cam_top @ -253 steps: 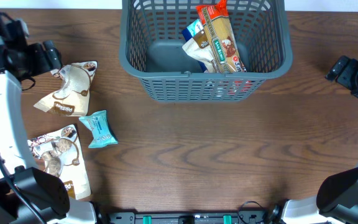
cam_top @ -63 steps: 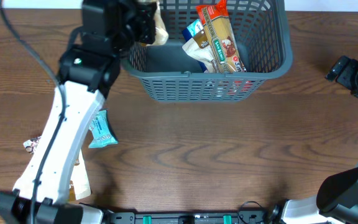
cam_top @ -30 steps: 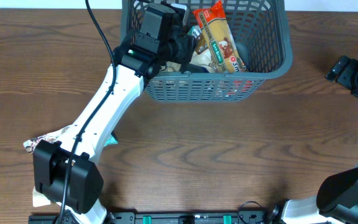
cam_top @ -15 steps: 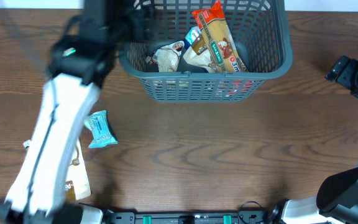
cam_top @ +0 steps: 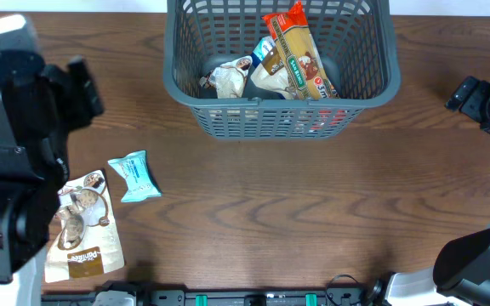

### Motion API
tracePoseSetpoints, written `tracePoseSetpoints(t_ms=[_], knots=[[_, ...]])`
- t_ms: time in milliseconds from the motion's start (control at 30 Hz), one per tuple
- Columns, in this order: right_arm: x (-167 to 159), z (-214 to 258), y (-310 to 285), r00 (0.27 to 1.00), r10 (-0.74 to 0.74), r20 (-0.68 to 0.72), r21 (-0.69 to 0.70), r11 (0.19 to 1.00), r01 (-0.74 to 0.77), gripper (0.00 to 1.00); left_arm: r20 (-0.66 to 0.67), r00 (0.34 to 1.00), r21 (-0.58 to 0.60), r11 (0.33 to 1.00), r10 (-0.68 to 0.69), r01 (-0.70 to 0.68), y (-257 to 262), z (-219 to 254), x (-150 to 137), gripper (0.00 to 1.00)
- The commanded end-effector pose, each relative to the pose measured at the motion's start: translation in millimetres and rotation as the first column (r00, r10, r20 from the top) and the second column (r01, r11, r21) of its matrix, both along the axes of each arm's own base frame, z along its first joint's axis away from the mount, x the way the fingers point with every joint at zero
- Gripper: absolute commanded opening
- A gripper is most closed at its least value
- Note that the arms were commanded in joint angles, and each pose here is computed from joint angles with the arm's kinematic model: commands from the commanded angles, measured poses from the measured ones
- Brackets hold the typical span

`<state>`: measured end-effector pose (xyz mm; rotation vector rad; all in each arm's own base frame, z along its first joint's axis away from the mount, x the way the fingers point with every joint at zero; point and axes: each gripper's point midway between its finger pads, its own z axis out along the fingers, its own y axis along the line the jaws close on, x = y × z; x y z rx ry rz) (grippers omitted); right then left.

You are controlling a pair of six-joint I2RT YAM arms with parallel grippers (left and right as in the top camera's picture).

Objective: Pack container
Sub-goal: 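Move the left gripper back down to the mint-green wipes pack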

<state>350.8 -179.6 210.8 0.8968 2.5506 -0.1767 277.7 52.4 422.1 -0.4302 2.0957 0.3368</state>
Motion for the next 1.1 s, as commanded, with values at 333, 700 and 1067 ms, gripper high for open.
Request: tracePoseSetpoints(t_ms=[333,700,1067], knots=[[-1,1,0,1.000,-0.012,0.003,0.001,1.000,0.012,0.99,-0.299,0.831,-0.073,0.857,0.468,-0.509,102,-71,-53,0.94],[-1,1,0,1.000,-0.012,0.003,0.001,1.000,0.012,0.99,-0.559,0.772,-0.273,0.813,0.302,-0.515,99,-171,-47,0.93],[-1,1,0,1.000,-0.012,0.003,0.001,1.000,0.012,0.99,-0.615,0.787,-0.508,0.787,-0.049,-0.349,42,-274,-30,0.94]])
